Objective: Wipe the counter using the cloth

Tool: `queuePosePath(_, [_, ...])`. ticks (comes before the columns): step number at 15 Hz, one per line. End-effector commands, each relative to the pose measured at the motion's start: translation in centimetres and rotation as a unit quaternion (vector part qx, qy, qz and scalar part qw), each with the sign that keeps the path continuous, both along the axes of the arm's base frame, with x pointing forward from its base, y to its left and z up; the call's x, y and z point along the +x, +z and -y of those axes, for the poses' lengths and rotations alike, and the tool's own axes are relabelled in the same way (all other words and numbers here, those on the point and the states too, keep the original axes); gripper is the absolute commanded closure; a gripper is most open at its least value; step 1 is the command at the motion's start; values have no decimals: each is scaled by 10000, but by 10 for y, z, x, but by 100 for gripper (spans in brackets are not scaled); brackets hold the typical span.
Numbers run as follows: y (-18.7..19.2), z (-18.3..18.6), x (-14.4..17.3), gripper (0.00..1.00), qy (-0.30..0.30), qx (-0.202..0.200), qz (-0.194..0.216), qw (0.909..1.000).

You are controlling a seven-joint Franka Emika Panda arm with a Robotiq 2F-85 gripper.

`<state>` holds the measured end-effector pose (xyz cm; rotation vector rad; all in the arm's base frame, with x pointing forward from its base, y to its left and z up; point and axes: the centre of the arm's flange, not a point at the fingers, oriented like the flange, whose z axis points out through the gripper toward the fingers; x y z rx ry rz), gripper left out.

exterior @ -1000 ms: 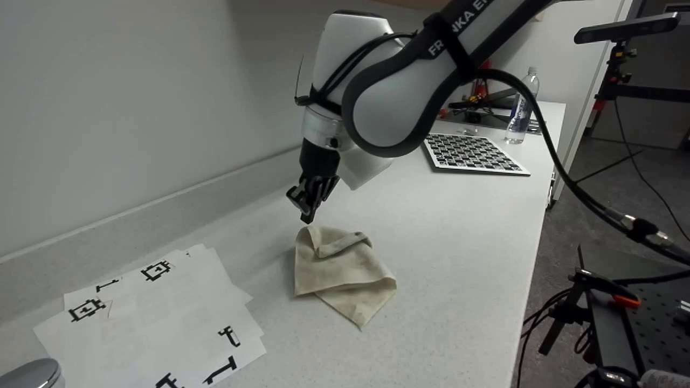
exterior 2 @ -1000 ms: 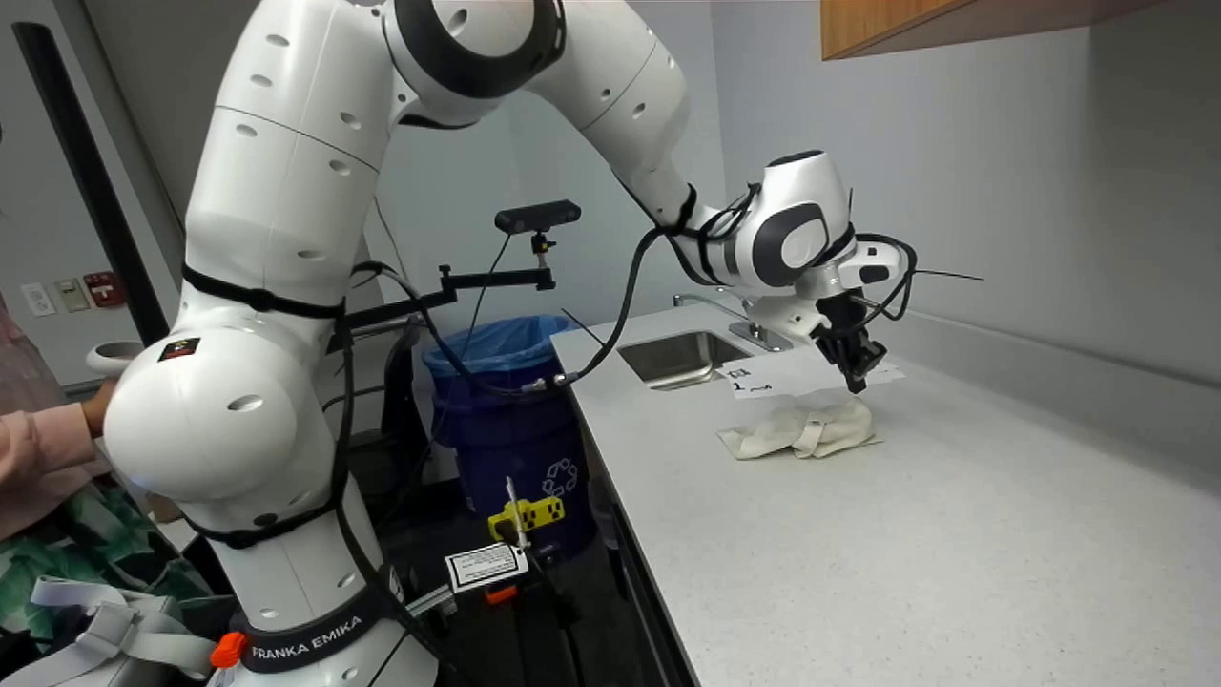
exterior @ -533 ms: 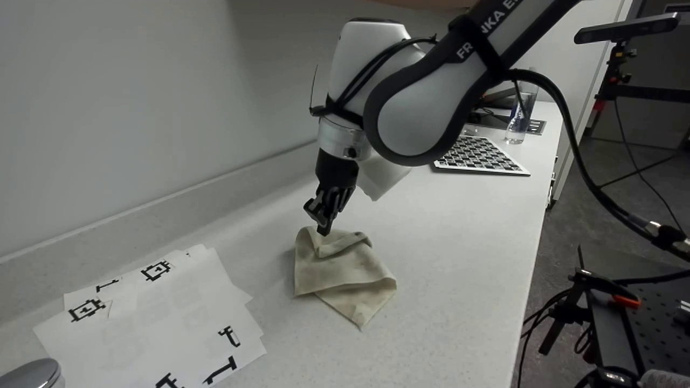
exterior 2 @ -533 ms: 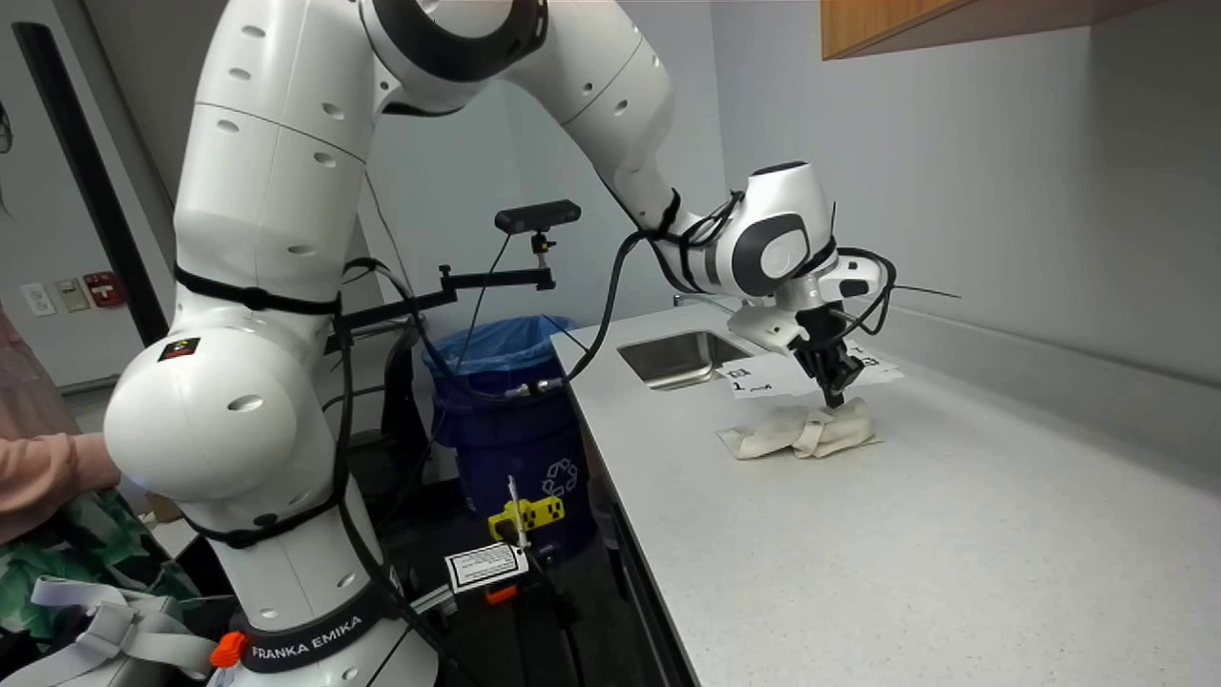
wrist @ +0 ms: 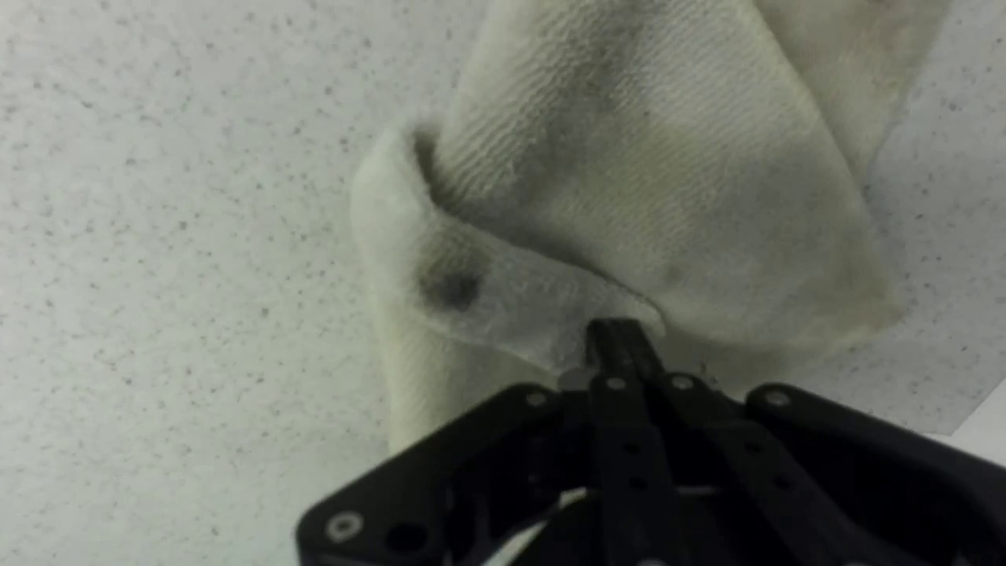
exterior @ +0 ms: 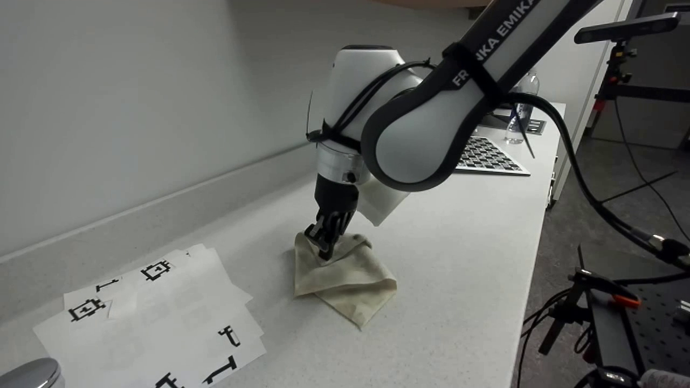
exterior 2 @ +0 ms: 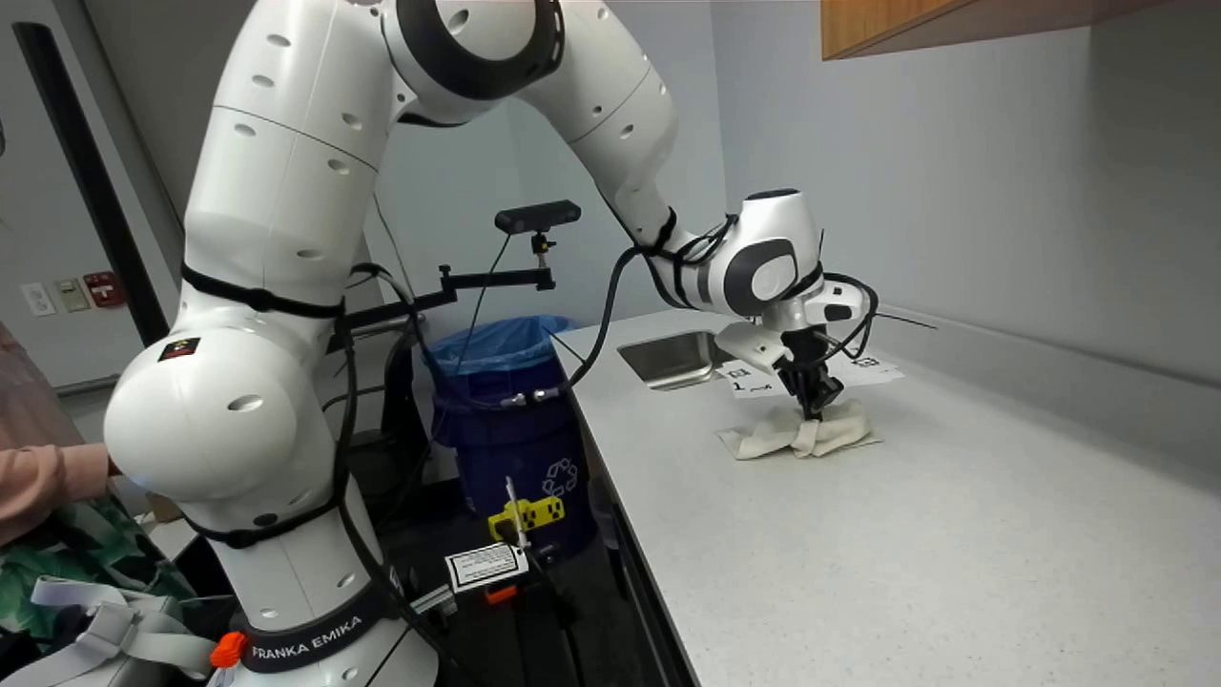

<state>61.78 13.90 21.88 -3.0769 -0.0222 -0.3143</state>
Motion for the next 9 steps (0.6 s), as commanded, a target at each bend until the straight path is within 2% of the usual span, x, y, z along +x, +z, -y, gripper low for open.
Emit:
queuePosePath(1, [-13,-3,-4,100,46,99,-183,9998])
queuePosePath(9, [-37,17,-35,100,-189,173,-425,9988])
